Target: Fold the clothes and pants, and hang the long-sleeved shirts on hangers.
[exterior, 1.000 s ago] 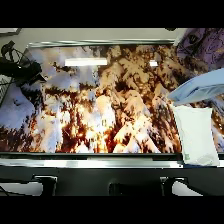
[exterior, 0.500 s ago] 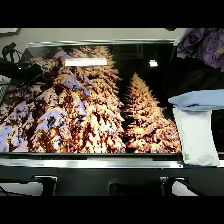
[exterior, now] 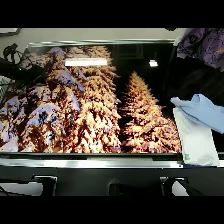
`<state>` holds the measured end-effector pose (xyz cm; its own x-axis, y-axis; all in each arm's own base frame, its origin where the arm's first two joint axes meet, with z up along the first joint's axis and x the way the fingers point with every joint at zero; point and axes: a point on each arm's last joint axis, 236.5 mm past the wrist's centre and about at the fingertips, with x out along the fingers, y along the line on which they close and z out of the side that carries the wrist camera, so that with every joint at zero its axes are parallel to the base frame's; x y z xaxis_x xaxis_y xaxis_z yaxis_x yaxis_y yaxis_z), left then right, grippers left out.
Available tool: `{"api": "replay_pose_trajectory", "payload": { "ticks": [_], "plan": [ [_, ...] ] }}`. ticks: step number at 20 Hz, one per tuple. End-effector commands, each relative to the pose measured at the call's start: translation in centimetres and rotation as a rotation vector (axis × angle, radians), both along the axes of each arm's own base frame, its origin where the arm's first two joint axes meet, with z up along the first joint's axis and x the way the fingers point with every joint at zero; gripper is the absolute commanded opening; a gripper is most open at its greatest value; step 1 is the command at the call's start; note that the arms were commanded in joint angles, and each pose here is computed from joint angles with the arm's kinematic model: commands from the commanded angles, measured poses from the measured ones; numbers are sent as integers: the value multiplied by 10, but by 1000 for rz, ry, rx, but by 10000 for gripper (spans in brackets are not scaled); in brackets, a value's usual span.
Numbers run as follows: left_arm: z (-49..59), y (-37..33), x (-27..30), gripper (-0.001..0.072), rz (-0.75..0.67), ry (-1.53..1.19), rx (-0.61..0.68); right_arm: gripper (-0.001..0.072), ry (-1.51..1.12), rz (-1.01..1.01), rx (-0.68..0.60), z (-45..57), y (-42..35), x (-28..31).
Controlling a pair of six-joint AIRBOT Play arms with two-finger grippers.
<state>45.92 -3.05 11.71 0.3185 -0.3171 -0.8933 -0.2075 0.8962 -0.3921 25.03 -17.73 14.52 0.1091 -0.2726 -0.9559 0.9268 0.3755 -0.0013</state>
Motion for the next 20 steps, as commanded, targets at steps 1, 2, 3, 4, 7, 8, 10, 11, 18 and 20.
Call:
{"api": "replay_pose_trajectory", "payload": {
  "ticks": [1,2,3,4,7,8,10,11,18,20],
  "plan": [
    [0,-4,-2,17,-11,5,1,33,75,8,-5,-33,4,-26],
    [0,-6,-2,17,-14,5,1,33,91,12,1,-44,6,-32],
    [0,-6,-2,17,-15,5,0,33,108,15,6,-54,9,-38],
    [0,-6,-2,17,-15,5,0,33,128,10,15,-65,11,-45],
    [0,-6,-2,17,-15,4,0,33,166,-5,32,-97,19,-62],
    [0,-6,-2,17,-14,4,0,33,180,-9,40,-106,22,-67],
    [0,-6,-2,17,-14,4,0,33,217,-18,60,-122,29,-80],
    [0,-6,-2,17,-15,4,1,33,235,-18,67,-129,31,-86],
    [0,-6,-2,17,-14,4,1,33,293,-31,80,-148,36,-103],
    [0,-6,-2,17,-15,4,1,33,311,-42,64,-146,32,-107]
  ]
}}
